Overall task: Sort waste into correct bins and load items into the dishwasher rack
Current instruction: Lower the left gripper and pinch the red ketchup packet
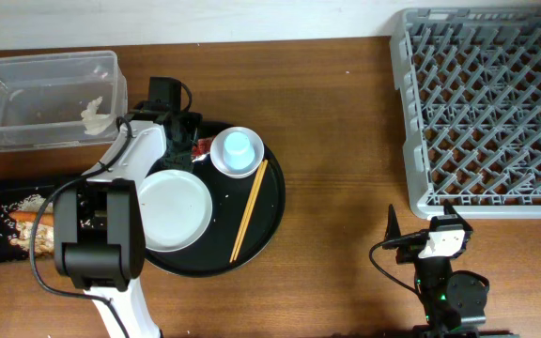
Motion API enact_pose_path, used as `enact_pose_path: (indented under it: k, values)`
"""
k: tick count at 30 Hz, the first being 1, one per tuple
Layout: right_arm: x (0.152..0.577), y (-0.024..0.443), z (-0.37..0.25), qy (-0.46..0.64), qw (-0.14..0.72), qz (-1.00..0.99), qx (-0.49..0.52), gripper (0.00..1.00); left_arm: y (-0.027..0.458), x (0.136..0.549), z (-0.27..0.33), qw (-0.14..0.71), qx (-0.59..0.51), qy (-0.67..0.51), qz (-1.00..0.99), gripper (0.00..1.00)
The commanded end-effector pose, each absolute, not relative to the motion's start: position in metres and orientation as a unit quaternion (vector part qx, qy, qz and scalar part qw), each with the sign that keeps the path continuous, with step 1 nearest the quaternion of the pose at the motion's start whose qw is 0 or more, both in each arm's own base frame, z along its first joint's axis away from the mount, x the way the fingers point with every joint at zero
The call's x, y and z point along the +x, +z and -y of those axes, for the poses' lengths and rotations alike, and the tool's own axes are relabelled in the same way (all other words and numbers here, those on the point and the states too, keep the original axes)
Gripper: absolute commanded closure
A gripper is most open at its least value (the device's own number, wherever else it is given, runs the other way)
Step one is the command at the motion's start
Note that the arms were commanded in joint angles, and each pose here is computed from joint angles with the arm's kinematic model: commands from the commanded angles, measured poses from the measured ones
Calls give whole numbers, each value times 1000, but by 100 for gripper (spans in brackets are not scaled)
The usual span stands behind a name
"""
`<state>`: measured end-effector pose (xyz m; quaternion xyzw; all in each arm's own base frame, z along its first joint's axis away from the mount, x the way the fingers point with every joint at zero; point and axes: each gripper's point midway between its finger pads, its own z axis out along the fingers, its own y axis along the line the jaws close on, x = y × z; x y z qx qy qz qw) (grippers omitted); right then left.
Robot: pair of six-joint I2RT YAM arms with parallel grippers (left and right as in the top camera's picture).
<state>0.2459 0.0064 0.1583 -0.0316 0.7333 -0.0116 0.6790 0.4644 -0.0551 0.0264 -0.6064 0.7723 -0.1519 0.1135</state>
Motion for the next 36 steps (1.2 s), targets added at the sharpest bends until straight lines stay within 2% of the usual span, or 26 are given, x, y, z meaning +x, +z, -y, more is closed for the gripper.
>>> enact_pose_path:
  k: [1, 5, 11, 14, 17, 20, 22, 28, 36]
  values:
    - [246, 155, -6, -13, 678, -734, -32, 2, 10, 461, 50, 109, -614, -131, -771, 23]
    - [246, 155, -6, -13, 678, -734, -32, 2, -7, 456, 58, 79, -613, -134, -775, 30]
    - [246, 155, -6, -13, 678, -734, -32, 2, -9, 455, 58, 77, -613, -132, -775, 38]
    - [246, 155, -6, -14, 678, -734, -32, 2, -9, 455, 59, 75, -613, -134, -775, 52]
    - [246, 155, -6, -13, 678, -734, -32, 2, -9, 455, 59, 74, -613, -134, -775, 55]
    - [246, 155, -6, -13, 678, -734, -32, 2, -9, 454, 60, 72, -612, -135, -776, 65]
    - [246, 155, -6, -13, 678, -734, -32, 2, -9, 454, 62, 68, -612, -139, -776, 76]
    - [246, 155, -6, -14, 678, -734, -32, 2, -8, 453, 68, 56, -609, -153, -777, 99]
    - [246, 155, -6, -13, 678, -734, -32, 2, 1, 453, 77, 43, -593, -174, -785, 99]
